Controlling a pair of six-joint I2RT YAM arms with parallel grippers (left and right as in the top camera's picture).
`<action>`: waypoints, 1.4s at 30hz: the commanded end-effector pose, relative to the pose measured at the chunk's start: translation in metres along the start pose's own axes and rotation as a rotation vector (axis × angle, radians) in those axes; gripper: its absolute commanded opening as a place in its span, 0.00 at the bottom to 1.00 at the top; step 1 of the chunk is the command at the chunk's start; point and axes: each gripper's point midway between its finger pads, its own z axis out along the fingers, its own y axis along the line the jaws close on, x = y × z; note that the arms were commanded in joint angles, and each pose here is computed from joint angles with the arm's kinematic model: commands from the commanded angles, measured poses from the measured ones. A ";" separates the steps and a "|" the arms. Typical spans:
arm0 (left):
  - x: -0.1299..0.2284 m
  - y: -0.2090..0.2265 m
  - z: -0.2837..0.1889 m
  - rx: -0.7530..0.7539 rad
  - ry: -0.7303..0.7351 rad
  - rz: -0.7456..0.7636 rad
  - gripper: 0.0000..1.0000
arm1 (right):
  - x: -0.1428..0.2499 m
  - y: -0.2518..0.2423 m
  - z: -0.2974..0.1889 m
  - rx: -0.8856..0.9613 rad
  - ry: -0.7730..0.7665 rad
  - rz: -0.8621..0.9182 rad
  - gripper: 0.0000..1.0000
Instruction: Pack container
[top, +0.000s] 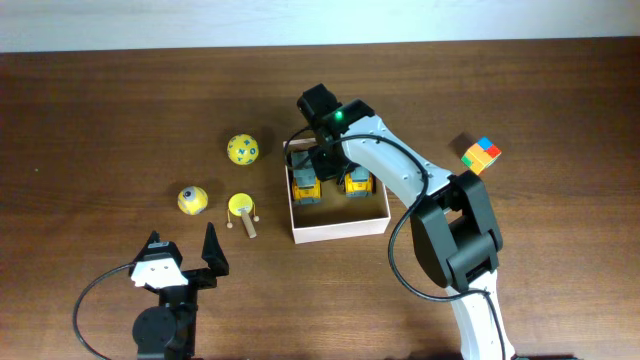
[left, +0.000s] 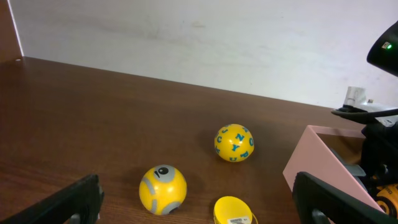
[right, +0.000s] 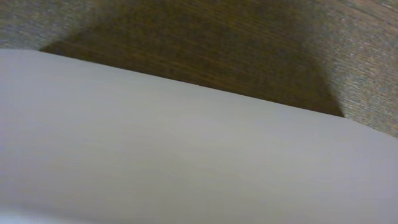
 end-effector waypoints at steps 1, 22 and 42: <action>0.001 0.000 0.000 0.004 0.003 0.016 0.99 | 0.008 0.002 0.010 0.002 0.034 -0.026 0.06; 0.001 0.000 0.000 0.004 0.003 0.016 0.99 | 0.011 -0.002 0.010 0.021 0.045 -0.078 0.06; 0.001 0.000 0.000 0.004 0.003 0.016 0.99 | 0.015 -0.011 0.009 0.061 0.063 -0.155 0.06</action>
